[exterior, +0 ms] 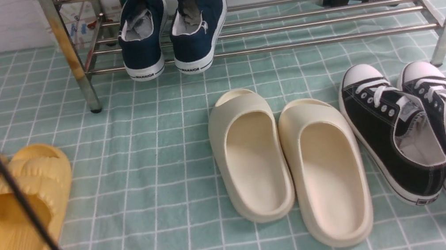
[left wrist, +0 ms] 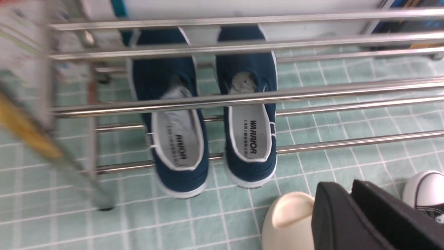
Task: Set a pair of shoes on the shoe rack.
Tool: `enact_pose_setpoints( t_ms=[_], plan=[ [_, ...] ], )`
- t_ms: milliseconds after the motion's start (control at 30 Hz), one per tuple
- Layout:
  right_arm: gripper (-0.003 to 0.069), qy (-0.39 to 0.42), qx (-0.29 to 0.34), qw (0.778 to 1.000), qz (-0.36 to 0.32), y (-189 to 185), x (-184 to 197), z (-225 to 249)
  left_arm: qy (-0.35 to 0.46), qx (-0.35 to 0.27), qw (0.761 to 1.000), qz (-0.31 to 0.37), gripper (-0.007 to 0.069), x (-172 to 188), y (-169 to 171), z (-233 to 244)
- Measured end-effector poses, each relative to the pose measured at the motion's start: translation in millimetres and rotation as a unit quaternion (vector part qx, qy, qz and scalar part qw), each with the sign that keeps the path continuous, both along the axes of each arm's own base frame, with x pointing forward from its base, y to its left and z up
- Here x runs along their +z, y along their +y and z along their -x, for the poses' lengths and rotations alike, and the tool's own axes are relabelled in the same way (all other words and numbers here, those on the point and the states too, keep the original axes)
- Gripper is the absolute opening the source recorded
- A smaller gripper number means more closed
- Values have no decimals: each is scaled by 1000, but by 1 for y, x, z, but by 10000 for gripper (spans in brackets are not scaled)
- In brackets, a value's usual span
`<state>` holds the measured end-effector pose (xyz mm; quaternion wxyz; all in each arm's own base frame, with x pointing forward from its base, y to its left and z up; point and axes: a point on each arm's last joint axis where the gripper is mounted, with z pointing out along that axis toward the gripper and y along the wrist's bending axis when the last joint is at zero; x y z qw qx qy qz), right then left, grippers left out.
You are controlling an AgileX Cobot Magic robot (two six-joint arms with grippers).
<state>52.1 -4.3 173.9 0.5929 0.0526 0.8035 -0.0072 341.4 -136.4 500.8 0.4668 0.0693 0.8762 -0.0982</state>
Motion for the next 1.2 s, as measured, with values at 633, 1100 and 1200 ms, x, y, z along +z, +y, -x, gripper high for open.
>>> enact_pose_setpoints(
  t_ms=[633,1100,1200],
  plan=[
    [239,0,0,1000,0,0,0,0,-30,95,995,24,81,-34,117,239],
    [239,0,0,1000,0,0,0,0,45,132,988,59,90,-143,138,292],
    [239,0,0,1000,0,0,0,0,53,132,988,60,91,-145,138,293]
  ],
)
